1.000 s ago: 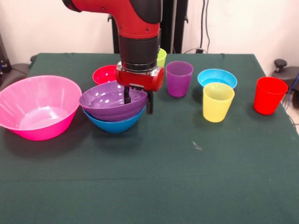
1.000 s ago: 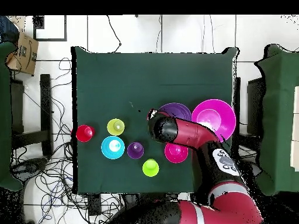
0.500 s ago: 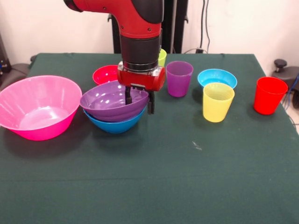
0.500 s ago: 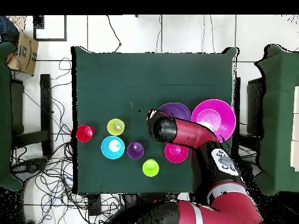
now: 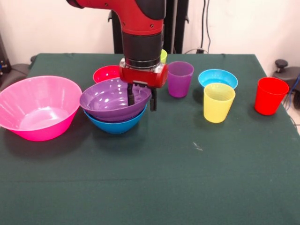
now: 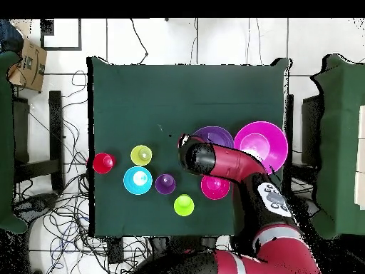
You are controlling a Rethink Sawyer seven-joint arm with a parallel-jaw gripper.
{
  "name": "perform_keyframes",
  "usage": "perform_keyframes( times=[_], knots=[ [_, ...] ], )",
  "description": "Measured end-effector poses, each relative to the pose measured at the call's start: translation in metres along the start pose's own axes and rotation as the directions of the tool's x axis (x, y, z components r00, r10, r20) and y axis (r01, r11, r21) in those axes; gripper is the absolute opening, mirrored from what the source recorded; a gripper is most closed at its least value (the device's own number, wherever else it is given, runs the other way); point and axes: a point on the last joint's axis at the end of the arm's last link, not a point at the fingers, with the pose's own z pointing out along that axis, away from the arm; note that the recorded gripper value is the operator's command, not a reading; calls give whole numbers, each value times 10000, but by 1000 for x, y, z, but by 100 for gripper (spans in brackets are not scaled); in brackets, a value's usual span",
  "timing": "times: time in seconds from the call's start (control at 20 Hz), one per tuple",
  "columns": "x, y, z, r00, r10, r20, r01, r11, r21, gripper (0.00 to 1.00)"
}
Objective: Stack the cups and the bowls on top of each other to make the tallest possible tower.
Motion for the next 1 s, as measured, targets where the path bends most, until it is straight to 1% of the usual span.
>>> perform_keyframes(
  times=[0.4,0.8,1.0],
  knots=[
    [7,10,-17,9984,-206,-527,209,9998,62,100],
    [13,14,-25,9966,-276,-778,284,9996,85,100],
    [12,14,-30,9963,-286,-815,295,9995,98,100]
  ],
)
